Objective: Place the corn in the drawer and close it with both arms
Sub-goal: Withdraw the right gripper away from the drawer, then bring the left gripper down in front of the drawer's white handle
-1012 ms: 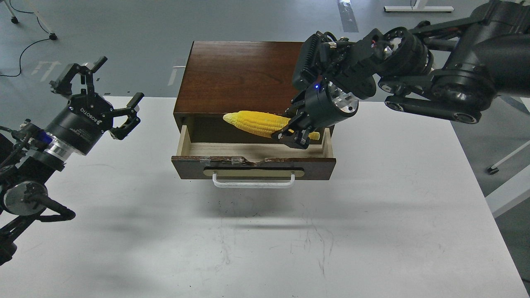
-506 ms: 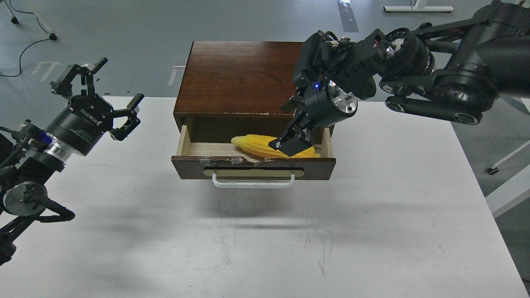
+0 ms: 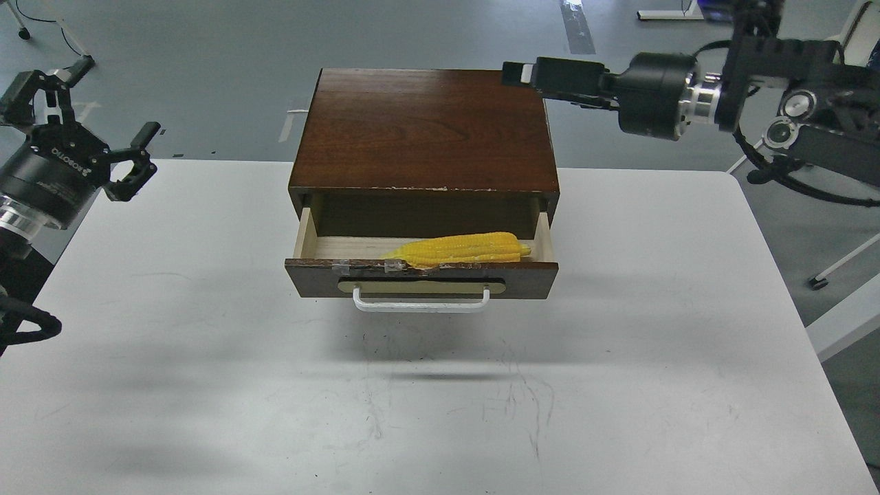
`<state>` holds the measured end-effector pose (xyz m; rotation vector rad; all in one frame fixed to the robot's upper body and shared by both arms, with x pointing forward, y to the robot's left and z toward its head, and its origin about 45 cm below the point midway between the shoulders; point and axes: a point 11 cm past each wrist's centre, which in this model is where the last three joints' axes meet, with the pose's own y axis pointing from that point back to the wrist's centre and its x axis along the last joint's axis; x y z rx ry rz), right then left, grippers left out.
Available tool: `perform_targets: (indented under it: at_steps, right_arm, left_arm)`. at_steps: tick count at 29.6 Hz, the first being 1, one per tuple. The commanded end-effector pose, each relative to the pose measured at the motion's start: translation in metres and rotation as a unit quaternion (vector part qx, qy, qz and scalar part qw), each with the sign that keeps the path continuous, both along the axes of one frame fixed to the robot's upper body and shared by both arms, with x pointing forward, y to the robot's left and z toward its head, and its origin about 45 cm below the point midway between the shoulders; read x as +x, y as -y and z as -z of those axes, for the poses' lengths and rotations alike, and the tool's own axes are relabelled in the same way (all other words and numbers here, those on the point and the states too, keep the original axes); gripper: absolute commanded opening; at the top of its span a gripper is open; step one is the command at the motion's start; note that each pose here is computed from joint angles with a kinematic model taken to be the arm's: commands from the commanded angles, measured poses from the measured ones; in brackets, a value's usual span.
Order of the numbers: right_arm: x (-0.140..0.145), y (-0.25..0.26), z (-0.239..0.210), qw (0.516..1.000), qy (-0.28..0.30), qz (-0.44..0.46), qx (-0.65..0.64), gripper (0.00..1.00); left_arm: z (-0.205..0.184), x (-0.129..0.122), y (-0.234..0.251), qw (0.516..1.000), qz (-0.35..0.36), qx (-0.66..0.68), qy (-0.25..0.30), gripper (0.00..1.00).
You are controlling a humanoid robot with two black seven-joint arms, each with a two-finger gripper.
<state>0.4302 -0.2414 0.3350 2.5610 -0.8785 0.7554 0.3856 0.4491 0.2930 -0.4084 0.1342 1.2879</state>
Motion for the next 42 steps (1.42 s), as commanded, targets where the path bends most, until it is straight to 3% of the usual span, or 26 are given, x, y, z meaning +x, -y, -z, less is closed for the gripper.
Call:
perform_targets:
  at_steps: [1,5,7,14,21,27,29,30,32,37,39,42]
  right_arm:
    - [-0.008,0.042,0.039,0.991,-0.038,0.089,0.091,1.00]
    - [-0.017,0.071,0.071,0.970,-0.071,0.170,0.160,1.00]
    - [-0.024,0.090,0.092,0.953,-0.098,0.216,0.189,1.00]
    - [-0.035,0.109,0.118,0.936,-0.128,0.257,0.203,1.00]
    - [-0.039,0.118,0.131,0.926,-0.143,0.278,0.211,1.00]
    - [-0.042,0.121,0.136,0.923,-0.148,0.285,0.212,1.00]
    - [-0.043,0.126,0.140,0.921,-0.149,0.293,0.207,1.00]
    - [-0.043,0.126,0.140,0.921,-0.149,0.293,0.207,1.00]
    - [-0.047,0.131,0.146,0.919,-0.153,0.300,0.204,1.00]
    - [-0.051,0.133,0.152,0.916,-0.160,0.306,0.206,1.00]
    - [-0.051,0.135,0.153,0.909,-0.164,0.315,0.219,1.00]
    - [-0.049,0.134,0.154,0.896,-0.172,0.327,0.245,1.00]
  left_arm:
    - [-0.008,0.003,0.003,1.000,0.005,0.002,0.011,1.00]
    - [-0.024,0.002,0.023,0.998,0.043,0.029,0.031,1.00]
    - [-0.040,-0.004,0.052,0.990,0.098,0.080,0.055,1.00]
    - [-0.056,-0.032,0.143,0.930,0.252,0.235,0.126,1.00]
    - [-0.032,-0.077,0.248,0.811,0.380,0.376,0.236,1.00]
    - [0.001,-0.097,0.292,0.779,0.415,0.391,0.259,0.95]
    - [0.018,-0.109,0.303,0.783,0.432,0.372,0.248,0.83]
    - [0.018,-0.109,0.303,0.783,0.432,0.372,0.248,0.82]
    - [0.038,-0.123,0.306,0.787,0.450,0.358,0.223,0.51]
    - [0.064,-0.140,0.298,0.803,0.456,0.339,0.180,0.37]
    - [0.074,-0.147,0.293,0.811,0.455,0.331,0.161,0.00]
    - [0.084,-0.152,0.289,0.822,0.444,0.326,0.145,0.00]
